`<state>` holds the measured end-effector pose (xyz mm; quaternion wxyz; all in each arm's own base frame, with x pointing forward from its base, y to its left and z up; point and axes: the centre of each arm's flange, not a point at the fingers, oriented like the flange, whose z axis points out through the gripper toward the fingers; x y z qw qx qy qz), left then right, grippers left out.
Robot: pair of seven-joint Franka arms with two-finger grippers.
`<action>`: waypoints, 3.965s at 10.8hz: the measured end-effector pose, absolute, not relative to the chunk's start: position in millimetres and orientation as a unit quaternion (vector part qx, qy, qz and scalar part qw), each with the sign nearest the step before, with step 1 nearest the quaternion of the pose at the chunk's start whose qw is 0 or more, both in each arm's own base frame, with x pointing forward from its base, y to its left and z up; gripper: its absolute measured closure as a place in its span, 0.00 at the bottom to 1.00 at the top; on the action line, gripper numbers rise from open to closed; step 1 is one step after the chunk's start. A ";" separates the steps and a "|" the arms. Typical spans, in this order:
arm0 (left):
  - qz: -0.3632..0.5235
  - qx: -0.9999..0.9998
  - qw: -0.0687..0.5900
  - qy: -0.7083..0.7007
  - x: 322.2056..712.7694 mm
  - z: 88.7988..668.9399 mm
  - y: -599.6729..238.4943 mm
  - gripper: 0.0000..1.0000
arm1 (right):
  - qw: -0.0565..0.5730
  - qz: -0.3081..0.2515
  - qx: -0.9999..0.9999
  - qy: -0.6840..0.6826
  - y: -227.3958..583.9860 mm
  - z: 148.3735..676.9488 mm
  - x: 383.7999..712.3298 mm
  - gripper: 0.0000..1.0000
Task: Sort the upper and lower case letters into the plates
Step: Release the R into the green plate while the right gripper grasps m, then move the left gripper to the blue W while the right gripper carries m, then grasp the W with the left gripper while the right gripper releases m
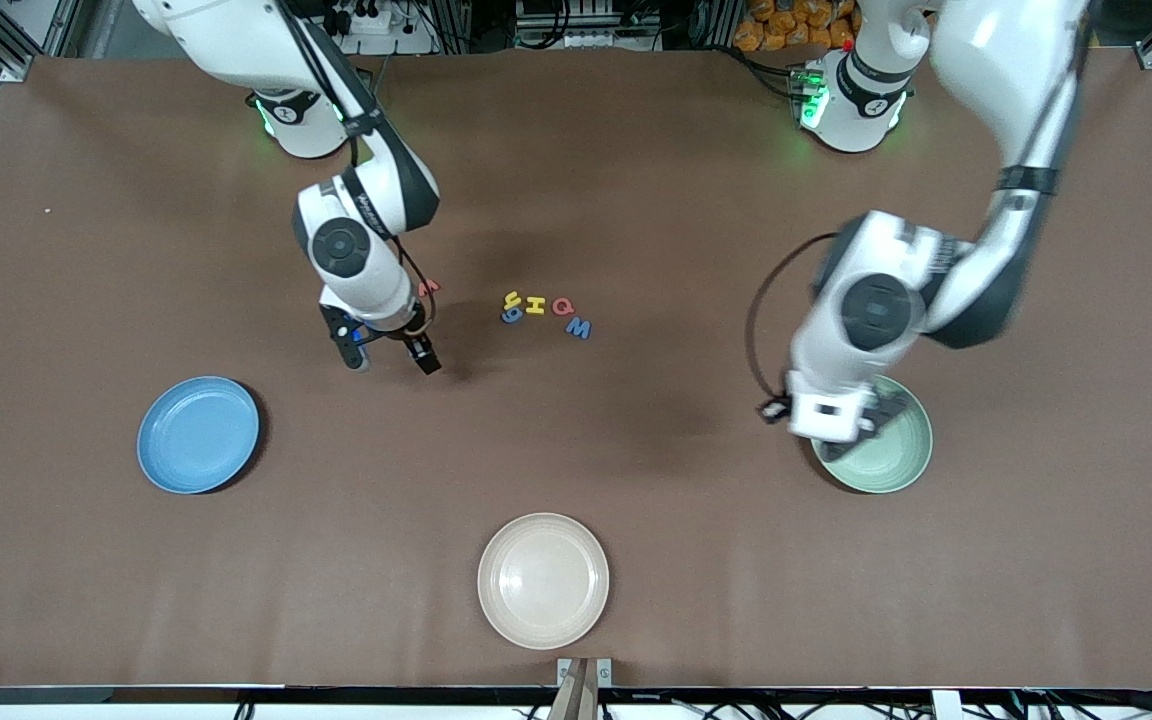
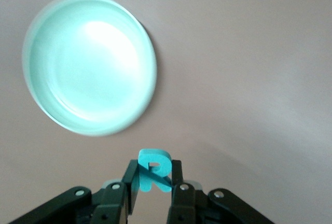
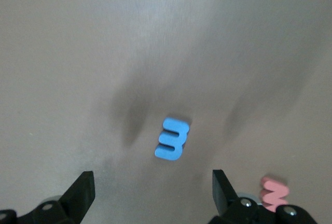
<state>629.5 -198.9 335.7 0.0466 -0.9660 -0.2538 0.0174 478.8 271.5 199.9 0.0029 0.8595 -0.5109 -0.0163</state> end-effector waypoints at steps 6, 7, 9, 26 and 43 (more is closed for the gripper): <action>0.055 -0.981 0.027 -0.186 639.9 245.3 -29.4 0.72 | 0.007 -0.014 0.850 -0.527 259.6 186.1 483.5 0.00; 0.055 -0.982 0.022 -0.180 640.2 235.1 -37.9 0.72 | -0.001 -0.009 0.848 -0.531 254.9 185.8 486.2 0.00; 0.056 -0.983 0.018 -0.173 640.2 228.1 -52.4 0.67 | -0.018 0.004 0.845 -0.535 246.3 177.7 481.2 0.00; 0.085 -0.911 -0.019 -0.404 515.9 260.7 -441.8 0.00 | -0.019 0.007 0.861 -0.508 236.9 179.5 481.8 0.73; 0.080 -0.846 0.031 -0.526 460.3 182.5 -516.7 0.00 | -0.011 -0.054 0.973 -0.225 -54.2 295.3 628.9 0.73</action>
